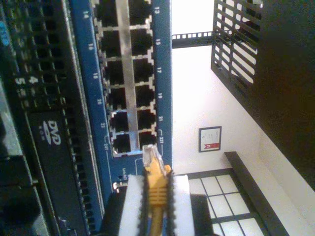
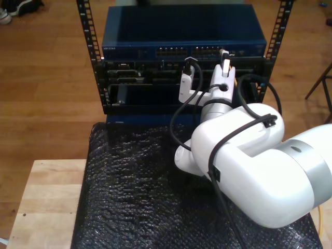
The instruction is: Grab the cable and plug it in
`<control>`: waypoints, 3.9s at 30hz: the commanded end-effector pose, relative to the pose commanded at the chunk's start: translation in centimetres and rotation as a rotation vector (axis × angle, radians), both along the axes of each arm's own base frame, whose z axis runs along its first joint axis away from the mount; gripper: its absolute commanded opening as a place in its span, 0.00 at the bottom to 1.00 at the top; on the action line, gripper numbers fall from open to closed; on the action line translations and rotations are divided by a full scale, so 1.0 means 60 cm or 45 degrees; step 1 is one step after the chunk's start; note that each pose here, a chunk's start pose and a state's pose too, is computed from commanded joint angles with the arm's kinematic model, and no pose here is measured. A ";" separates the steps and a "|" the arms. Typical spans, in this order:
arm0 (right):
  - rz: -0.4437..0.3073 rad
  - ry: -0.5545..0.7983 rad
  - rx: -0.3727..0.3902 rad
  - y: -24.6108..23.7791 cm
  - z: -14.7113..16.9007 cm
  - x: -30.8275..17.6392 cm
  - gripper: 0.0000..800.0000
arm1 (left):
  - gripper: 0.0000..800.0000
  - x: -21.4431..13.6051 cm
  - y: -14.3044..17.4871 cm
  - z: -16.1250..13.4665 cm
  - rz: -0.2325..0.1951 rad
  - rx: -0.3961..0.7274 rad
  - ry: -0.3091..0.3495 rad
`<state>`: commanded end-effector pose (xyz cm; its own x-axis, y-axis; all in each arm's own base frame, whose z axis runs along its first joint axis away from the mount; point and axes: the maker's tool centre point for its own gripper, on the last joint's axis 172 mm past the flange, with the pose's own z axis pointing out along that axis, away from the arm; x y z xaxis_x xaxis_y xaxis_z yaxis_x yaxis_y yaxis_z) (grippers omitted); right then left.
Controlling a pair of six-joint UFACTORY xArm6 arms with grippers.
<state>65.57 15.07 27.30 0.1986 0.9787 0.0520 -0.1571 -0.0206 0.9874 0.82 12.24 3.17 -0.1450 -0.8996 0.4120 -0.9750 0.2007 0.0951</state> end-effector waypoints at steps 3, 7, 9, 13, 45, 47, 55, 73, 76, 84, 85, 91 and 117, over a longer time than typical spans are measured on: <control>-0.002 -0.003 0.002 -0.001 0.000 0.002 0.00 | 1.00 0.000 0.000 0.000 0.000 0.000 0.000; 0.015 -0.013 -0.003 0.008 0.002 0.006 0.00 | 1.00 0.000 0.000 0.000 0.000 0.000 0.000; 0.019 -0.014 -0.005 0.009 0.002 0.007 0.00 | 1.00 0.000 0.000 0.000 0.000 0.000 0.000; 0.017 -0.010 -0.006 0.008 0.000 0.007 0.00 | 1.00 0.000 0.000 0.000 0.000 0.000 0.000; 0.009 -0.013 -0.006 0.003 -0.004 0.013 0.00 | 1.00 0.000 0.000 0.000 0.000 0.000 0.000; 0.005 -0.015 -0.005 0.000 -0.002 0.014 0.00 | 1.00 0.000 0.000 0.000 0.000 0.000 0.000; 0.005 -0.021 -0.003 -0.001 0.002 0.015 0.00 | 1.00 0.000 0.000 0.000 0.000 0.000 0.000; 0.013 -0.019 -0.001 0.004 0.001 0.016 0.00 | 1.00 0.000 0.000 0.000 0.000 0.000 0.000; 0.016 -0.012 0.001 0.005 -0.001 0.019 0.00 | 1.00 0.000 0.000 0.000 0.000 0.000 0.000; 0.024 -0.013 0.002 0.009 0.000 0.021 0.00 | 1.00 0.000 0.000 0.000 0.000 0.000 0.000; 0.024 -0.015 0.002 0.009 0.001 0.022 0.00 | 1.00 0.000 0.000 0.000 0.000 0.000 0.000; 0.025 -0.015 0.004 0.010 0.002 0.022 0.00 | 1.00 0.000 0.000 0.000 0.000 0.000 0.000; 0.052 -0.023 -0.001 0.025 0.002 0.032 0.00 | 1.00 0.000 0.000 0.000 0.000 0.000 0.000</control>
<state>67.47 16.54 27.44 0.1574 0.9860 0.0548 -0.1739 -0.0269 0.9844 0.82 12.24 3.17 -0.1450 -0.8996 0.4120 -0.9750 0.2007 0.0951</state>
